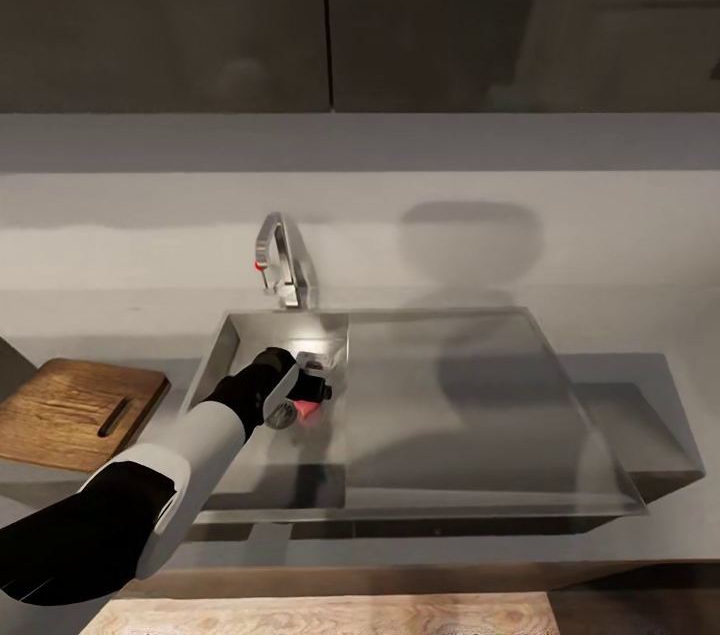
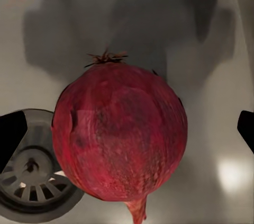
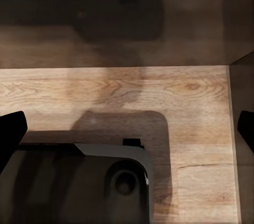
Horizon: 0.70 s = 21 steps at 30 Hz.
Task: In the kitchen, take the Vidalia onion out of the sink, dice it on the chopping board with the paring knife, put the diced onion into the bowl on the countertop, then place both the paring knife and the chopping board into the sink.
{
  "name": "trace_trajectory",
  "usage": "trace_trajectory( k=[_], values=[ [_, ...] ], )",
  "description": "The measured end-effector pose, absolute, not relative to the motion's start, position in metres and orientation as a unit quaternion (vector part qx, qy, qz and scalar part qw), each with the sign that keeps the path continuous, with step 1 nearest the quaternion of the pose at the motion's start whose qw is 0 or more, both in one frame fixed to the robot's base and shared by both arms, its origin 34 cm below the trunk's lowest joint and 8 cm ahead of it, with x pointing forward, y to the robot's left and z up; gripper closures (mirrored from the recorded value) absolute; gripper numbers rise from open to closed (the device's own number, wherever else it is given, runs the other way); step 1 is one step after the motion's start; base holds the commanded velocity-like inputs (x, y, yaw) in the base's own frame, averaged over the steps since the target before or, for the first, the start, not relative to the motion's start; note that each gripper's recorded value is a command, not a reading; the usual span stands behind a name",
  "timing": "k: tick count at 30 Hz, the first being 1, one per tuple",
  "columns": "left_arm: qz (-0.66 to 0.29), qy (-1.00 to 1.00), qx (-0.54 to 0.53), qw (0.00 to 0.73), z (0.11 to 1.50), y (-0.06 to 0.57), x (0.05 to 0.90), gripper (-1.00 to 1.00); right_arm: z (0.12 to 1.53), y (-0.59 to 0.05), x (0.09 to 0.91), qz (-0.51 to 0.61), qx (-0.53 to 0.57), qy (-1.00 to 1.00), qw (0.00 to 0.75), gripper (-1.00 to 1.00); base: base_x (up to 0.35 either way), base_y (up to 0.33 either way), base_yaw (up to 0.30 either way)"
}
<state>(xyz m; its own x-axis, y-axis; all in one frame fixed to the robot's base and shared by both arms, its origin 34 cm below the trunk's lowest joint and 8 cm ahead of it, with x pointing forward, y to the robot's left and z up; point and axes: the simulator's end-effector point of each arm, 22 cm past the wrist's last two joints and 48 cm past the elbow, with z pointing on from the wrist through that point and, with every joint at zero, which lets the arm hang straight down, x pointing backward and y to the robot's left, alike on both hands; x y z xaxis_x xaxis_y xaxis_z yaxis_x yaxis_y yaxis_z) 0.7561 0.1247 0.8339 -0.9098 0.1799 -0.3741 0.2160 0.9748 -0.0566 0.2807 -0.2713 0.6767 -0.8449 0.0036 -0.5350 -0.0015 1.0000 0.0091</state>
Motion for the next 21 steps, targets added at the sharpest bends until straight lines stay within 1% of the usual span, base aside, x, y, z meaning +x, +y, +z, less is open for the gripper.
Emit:
trace_trajectory(
  k=[21],
  values=[
    [-0.049,0.978,0.101,0.178,0.822,0.125,0.753,-1.00,0.673,-0.271,0.274,0.005,0.000,0.963,0.269,-1.00,0.000,0.000,0.000]
  ],
)
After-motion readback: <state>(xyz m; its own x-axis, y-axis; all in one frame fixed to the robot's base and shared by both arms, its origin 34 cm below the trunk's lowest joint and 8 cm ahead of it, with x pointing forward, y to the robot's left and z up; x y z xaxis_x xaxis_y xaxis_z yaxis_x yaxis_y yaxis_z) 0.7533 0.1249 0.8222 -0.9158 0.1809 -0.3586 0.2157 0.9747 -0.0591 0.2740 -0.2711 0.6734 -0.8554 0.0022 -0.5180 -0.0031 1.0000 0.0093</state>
